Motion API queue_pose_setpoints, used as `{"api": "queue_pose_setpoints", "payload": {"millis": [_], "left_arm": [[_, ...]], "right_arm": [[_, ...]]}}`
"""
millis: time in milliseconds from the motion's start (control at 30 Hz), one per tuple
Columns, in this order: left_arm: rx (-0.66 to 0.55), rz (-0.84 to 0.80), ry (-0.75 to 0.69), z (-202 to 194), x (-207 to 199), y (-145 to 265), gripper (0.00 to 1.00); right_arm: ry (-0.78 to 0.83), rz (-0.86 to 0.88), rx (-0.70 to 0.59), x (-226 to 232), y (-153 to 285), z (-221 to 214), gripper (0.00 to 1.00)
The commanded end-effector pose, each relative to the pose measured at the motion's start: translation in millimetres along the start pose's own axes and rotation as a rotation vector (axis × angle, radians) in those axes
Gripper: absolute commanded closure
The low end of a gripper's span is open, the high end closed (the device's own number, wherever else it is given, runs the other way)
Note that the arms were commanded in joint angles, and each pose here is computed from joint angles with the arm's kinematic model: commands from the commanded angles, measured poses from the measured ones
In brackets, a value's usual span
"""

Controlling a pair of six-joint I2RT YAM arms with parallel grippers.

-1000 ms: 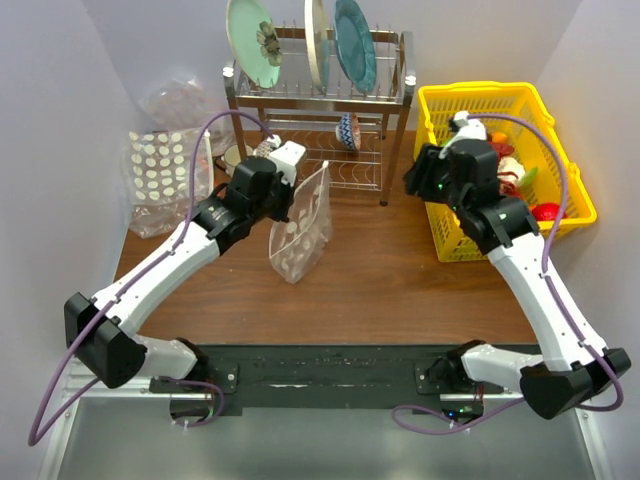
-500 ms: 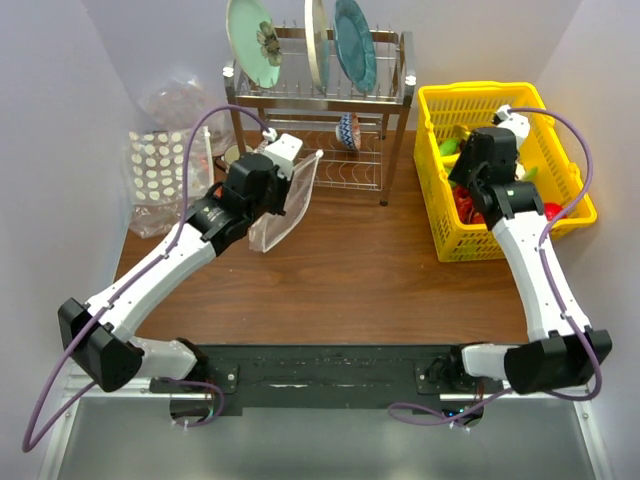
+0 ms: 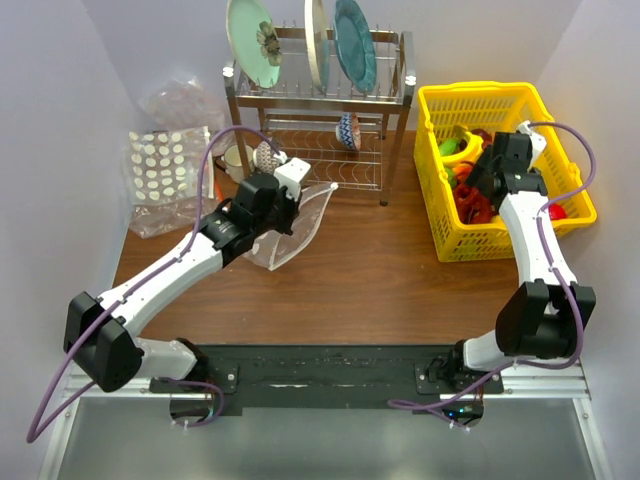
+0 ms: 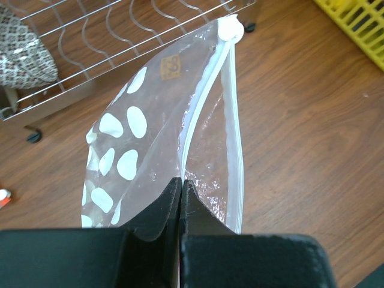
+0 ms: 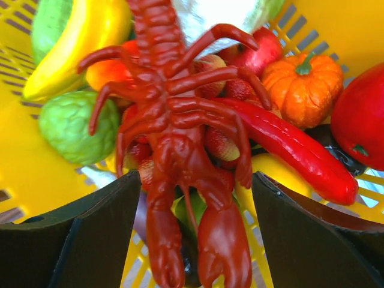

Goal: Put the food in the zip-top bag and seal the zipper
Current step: Adjust the fake lobster in the bin.

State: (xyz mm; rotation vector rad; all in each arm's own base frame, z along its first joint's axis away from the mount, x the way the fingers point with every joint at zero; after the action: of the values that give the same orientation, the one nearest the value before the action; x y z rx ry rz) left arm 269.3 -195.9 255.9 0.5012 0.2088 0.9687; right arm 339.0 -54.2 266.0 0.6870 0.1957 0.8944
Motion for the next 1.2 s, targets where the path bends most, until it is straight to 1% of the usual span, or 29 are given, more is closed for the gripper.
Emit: {"api": "queue_pose_setpoints", "payload": {"millis": [0,67,133,233,300,400,533,633,800,867,1000,1067,1100,1133,1167], "left_arm": [[-0.107,-0.065,0.036,18.3,-7.7,2.1,1.0],[-0.104,-0.065,0.035,17.1,-8.1,2.2,1.0],[-0.101,-0.067,0.035,15.9,-8.3,1.9,1.0],[-0.1,-0.065,0.033,13.8,-8.1,2.2,1.0],[-0.095,-0.065,0.034,12.4,-7.7,2.3,1.0],[-0.092,-0.064,0.034,11.5,-7.6,2.2,1.0],[-0.091,-0.067,0.03,10.4,-8.1,3.1,1.0],[-0.095,-0.057,0.026,10.9,-6.9,4.2,1.0],[-0.092,-0.052,0.023,9.7,-6.5,3.3,1.0],[-0.092,-0.055,0.021,9.7,-6.7,3.3,1.0],[-0.091,-0.054,0.02,9.7,-6.5,3.1,1.0],[-0.091,-0.052,0.018,9.7,-6.2,3.5,1.0],[-0.091,-0.051,0.018,9.7,-6.1,3.0,1.0],[-0.092,-0.048,0.017,10.0,-5.7,3.9,1.0],[-0.094,-0.046,0.017,10.3,-5.5,4.4,1.0]], "right_arm": [[-0.059,0.027,-0.024,-1.1,0.2,7.0,0.18],[-0.059,0.027,-0.009,-0.4,-3.9,4.3,0.15],[-0.068,0.026,0.007,0.3,-10.1,3.4,0.09],[-0.077,0.08,0.003,4.7,-12.3,9.1,0.02],[-0.088,0.073,-0.026,5.2,-10.9,17.0,0.01],[-0.084,0.065,-0.018,9.2,-16.9,21.4,0.02],[-0.076,0.054,0.029,12.6,-35.1,11.6,0.03],[-0.086,0.043,0.032,12.6,-42.0,6.7,0.03],[-0.062,-0.039,0.002,7.0,-50.4,10.6,0.03],[-0.049,-0.037,0.007,8.4,-51.6,12.6,0.08],[-0.05,-0.005,0.073,15.7,-68.3,-1.0,0.1],[-0.054,0.011,0.095,19.5,-76.4,-6.0,0.14],[-0.055,0.012,0.116,21.3,-83.1,-10.9,0.17],[-0.057,0.018,0.12,22.5,-84.1,-11.2,0.28],[-0.063,0.029,0.112,24.7,-83.3,-7.4,0.33]]}}
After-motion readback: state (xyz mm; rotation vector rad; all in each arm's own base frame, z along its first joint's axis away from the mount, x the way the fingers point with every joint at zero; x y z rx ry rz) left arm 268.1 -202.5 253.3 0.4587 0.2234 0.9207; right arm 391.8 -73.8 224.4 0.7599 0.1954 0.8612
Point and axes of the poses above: each gripper's point midway between its finger pads, its own y axis back along the fingers, its own x axis along the line the jaws close on, z = x × y, the point moved 8 cm from there along y, back along the fingers, and after that the axes turned 4 degrees about -y, right-handed, at the moved point
